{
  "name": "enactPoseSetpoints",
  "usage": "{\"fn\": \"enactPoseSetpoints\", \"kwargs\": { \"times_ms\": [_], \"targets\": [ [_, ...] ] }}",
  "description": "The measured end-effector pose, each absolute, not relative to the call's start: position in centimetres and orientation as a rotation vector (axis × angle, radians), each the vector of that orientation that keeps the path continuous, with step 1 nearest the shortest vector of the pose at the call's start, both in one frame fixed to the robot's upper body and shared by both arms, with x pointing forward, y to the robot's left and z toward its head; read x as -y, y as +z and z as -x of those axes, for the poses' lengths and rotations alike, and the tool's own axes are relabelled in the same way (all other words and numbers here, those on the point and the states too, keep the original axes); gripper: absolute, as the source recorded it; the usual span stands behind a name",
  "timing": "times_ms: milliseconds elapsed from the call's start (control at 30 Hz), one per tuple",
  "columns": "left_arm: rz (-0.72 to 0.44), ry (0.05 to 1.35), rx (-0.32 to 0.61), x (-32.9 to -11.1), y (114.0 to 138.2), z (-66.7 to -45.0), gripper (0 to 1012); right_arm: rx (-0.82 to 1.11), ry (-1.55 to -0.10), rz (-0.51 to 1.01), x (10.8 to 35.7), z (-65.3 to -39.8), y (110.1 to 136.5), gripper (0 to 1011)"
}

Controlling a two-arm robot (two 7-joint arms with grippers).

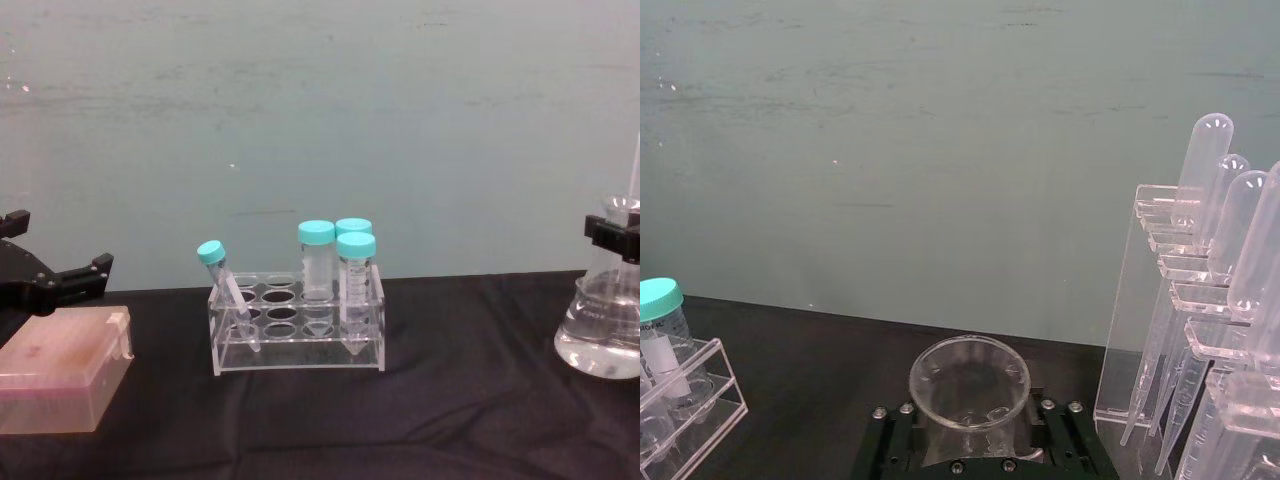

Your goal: Place the experimental apparatus aside using one hand.

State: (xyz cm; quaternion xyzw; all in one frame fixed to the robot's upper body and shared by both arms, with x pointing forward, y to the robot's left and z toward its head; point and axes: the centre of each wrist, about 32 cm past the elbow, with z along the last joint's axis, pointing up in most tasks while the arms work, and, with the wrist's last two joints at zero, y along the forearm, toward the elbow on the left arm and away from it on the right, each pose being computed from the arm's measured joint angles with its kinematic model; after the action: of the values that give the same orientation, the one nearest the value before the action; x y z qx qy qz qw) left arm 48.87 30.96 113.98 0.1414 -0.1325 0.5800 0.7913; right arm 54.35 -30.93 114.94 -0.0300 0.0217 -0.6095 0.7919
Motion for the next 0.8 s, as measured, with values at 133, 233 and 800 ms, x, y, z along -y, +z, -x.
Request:
{"fn": "enactPoseSetpoints", "kwargs": {
  "times_ms": [133,233,800],
  "targets": [
    [-0.304,1.248,0.285,-30.97,113.98,-48.86,1000,-0.046,-1.311,0.064,30.93,-54.35,114.94,650],
    [-0.304,1.248,0.285,-30.96,113.98,-48.86,1000,-0.046,-1.311,0.064,30.93,-54.35,114.95,729],
    [-0.304,1.248,0.285,-30.96,113.98,-48.86,1000,-0.047,-1.311,0.065,30.93,-54.35,114.93,1000]
  ]
}}
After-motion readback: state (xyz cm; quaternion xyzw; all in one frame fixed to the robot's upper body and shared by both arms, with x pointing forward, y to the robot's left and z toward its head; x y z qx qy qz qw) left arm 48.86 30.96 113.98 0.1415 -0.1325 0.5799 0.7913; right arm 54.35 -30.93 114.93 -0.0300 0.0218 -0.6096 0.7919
